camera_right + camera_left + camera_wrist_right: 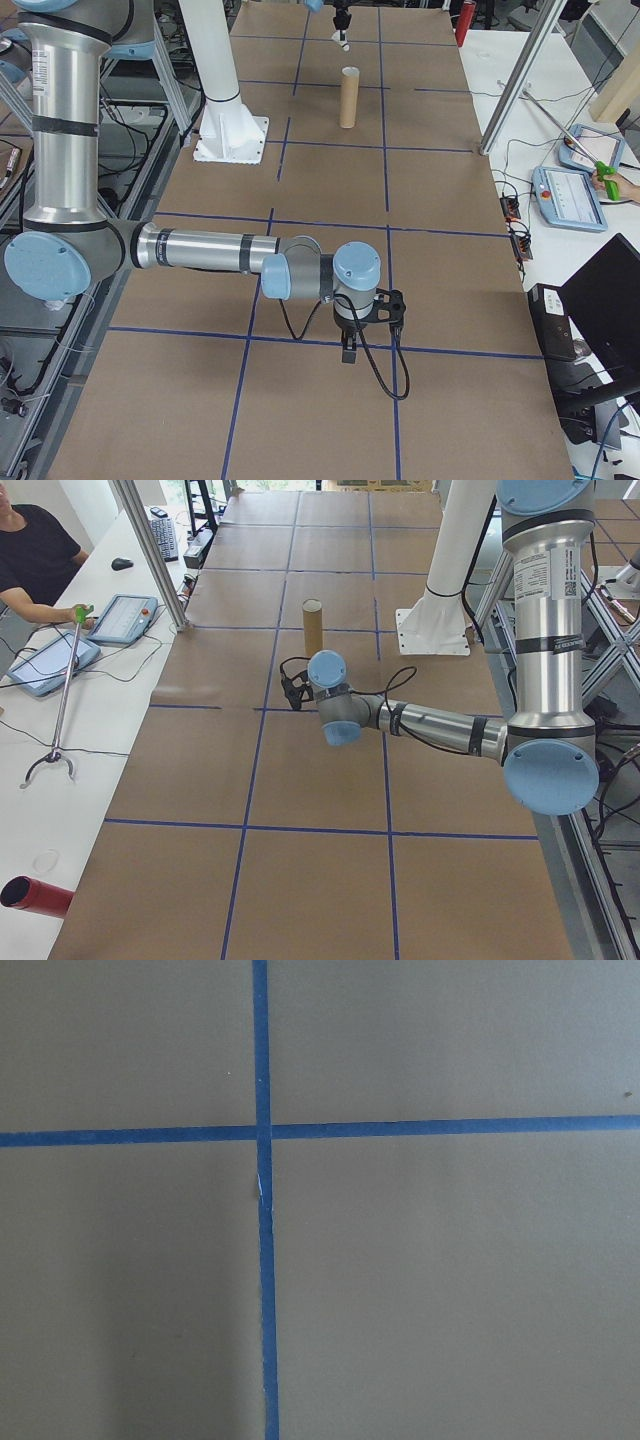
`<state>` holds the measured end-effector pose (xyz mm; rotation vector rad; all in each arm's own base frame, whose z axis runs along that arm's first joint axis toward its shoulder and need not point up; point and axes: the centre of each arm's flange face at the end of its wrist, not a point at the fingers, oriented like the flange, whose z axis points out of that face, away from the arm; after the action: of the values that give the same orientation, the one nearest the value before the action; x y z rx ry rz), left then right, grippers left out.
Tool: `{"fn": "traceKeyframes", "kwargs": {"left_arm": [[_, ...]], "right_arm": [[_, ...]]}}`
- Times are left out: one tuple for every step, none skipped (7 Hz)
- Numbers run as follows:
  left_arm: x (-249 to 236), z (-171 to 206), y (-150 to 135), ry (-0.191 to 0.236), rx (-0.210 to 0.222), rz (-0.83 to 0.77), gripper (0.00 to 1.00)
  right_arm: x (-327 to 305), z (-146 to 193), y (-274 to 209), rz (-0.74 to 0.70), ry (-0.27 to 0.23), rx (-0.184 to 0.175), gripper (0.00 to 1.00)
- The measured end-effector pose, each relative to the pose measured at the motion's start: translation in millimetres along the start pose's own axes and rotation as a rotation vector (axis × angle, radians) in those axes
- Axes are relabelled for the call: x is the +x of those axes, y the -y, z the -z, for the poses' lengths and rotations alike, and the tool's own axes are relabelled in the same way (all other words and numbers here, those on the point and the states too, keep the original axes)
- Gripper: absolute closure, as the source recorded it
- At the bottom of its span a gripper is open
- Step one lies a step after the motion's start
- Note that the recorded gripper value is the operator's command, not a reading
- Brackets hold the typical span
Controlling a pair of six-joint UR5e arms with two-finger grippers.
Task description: Collect badminton balls into bucket
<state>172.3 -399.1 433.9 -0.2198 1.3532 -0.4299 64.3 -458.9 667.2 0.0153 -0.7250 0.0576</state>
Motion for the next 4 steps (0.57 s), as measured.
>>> {"fn": "traceKeyframes", "kwargs": {"left_arm": [[31.6, 15.5, -21.8, 0.006, -0.001, -0.047, 1.0], [56.5, 31.8, -42.3, 0.015, 0.005, -0.113, 1.0], [77.8, 48.5, -63.5, 0.025, 0.013, -0.17, 1.0], [95.5, 62.3, -82.7, 0.029, 0.018, -0.209, 1.0]], "right_arm": [[0.0, 0.0, 0.0, 0.0, 0.0, 0.0, 0.0], [0.0, 0.0, 0.0, 0.0, -0.001, 0.0, 0.0], [0.1, 0.0, 0.0, 0.0, -0.001, 0.0, 0.0], [0.0, 0.0, 0.0, 0.0, 0.0, 0.0, 0.0]]}}
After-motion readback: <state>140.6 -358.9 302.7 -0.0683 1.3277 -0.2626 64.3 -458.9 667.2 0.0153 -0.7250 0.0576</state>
